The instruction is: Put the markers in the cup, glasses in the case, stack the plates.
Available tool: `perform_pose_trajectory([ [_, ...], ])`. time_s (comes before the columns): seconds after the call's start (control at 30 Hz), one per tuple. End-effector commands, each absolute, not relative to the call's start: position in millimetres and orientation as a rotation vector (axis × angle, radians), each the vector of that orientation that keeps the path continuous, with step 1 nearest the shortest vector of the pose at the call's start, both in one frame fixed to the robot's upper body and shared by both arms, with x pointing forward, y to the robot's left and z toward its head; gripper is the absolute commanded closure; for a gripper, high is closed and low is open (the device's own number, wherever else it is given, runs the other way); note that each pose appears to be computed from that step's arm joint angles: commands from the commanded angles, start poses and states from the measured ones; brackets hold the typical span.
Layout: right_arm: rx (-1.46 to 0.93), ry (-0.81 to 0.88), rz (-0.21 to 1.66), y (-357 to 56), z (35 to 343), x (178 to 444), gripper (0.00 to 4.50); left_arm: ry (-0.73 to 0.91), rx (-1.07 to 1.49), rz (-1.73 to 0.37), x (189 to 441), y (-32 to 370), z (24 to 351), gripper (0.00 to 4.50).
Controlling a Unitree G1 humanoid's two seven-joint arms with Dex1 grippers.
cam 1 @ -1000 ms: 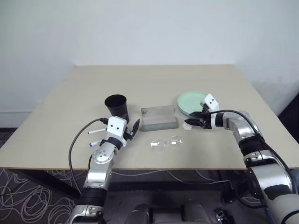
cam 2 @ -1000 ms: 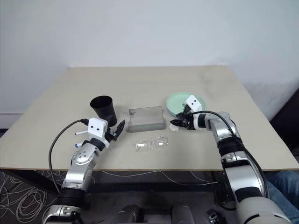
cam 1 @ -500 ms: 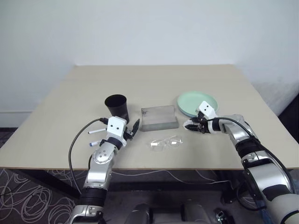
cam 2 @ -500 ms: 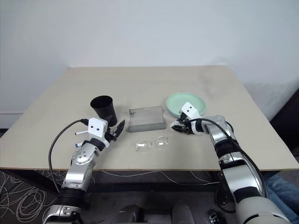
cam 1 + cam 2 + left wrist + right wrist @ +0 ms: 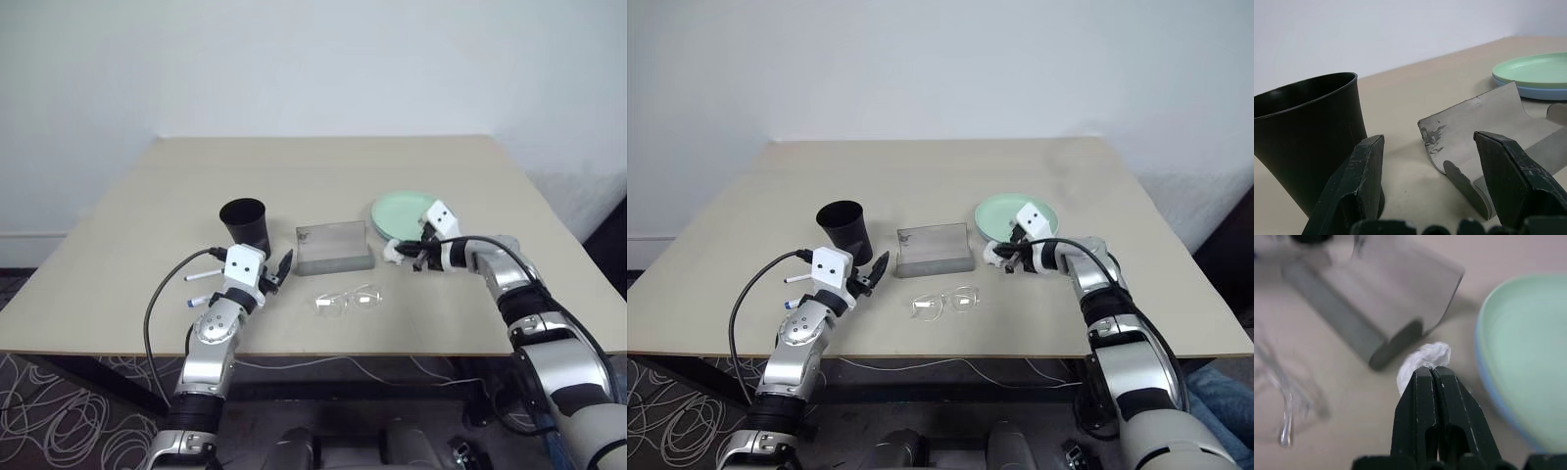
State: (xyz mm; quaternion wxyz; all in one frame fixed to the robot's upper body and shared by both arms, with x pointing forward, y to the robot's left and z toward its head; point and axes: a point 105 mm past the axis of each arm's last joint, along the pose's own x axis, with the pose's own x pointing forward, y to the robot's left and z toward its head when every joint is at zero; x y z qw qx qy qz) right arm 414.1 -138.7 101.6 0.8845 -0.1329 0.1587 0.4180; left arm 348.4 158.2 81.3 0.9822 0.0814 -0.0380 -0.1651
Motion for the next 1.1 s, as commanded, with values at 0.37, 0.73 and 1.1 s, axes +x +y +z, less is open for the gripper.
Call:
perform_pose_trajectory([
  [0.37,-0.283,0.253,0.425,-175.2,138.1,463.3,4.48,-0.141,0.19,-0.345,354.2,157.3,101.8,1.41],
  [0.73,-0.301,0.217,0.419,-172.5,143.6,466.1,1.55,-0.128,0.188,-0.378,350.5,155.5,100.7,1.41],
  [1.1,-0.298,0.089,0.669,-149.2,144.5,445.6,1.55,-0.012,0.179,-0.823,337.4,121.9,101.7,1.41],
])
